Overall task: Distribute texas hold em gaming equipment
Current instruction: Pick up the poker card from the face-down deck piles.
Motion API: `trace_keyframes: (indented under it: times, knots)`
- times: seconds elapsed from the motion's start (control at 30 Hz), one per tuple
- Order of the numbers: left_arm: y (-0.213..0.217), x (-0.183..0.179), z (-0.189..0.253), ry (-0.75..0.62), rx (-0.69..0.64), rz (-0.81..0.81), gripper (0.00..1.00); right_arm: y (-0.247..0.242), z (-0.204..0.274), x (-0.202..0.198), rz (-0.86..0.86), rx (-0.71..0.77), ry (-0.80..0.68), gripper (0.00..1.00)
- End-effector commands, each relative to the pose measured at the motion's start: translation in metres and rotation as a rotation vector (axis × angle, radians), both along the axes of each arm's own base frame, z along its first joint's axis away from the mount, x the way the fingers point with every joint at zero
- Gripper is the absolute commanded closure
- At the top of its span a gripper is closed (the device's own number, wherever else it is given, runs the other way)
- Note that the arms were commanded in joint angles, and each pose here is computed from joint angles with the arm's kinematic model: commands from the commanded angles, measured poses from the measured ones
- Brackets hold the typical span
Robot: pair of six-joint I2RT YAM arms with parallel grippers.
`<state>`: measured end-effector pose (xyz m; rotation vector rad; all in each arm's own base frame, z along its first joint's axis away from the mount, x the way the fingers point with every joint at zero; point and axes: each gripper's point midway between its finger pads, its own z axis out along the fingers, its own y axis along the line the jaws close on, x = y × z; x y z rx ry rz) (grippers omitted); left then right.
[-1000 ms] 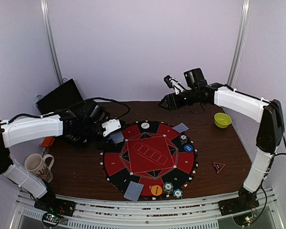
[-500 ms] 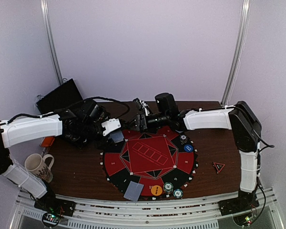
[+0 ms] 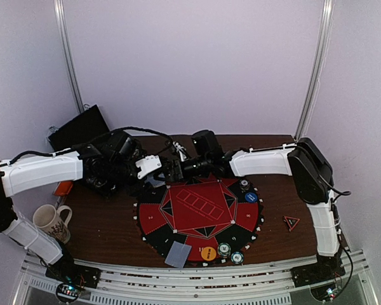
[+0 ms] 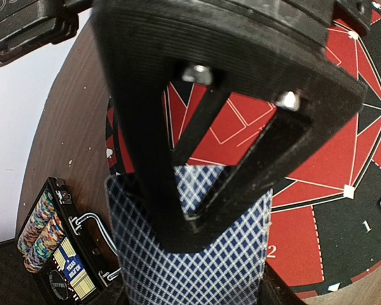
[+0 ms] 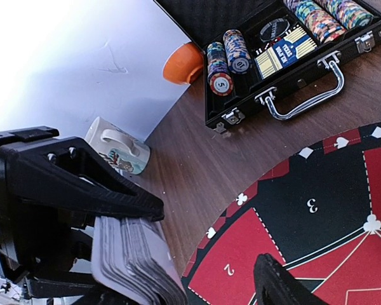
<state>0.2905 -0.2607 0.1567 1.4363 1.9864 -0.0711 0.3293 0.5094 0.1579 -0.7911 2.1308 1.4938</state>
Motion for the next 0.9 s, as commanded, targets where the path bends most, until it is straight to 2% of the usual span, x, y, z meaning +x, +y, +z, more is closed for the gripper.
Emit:
trace_keyframes:
  times: [0.0, 0.37, 0.63, 0.8, 0.87]
  knots:
    - [-0.006, 0.009, 0.029, -0.074, -0.062, -0.003, 0.48, -0.012, 0.01, 0.014, -0.064, -0.054, -0.078, 0.41]
    - [-0.003, 0.011, 0.021, -0.075, -0.035, 0.008, 0.49, -0.028, 0.023, 0.017, -0.077, -0.131, -0.144, 0.71]
    - [-0.001, 0.011, 0.018, -0.073, -0.022, 0.011, 0.49, -0.039, 0.03, 0.016, -0.085, -0.191, -0.177, 0.85]
    - [-0.001, 0.011, 0.018, -0.071, -0.019, 0.014, 0.49, -0.05, 0.036, 0.013, -0.087, -0.24, -0.215, 1.0]
    - [0.0, 0.011, 0.018, -0.07, -0.02, 0.017, 0.49, -0.055, 0.039, 0.013, -0.089, -0.265, -0.233, 1.0]
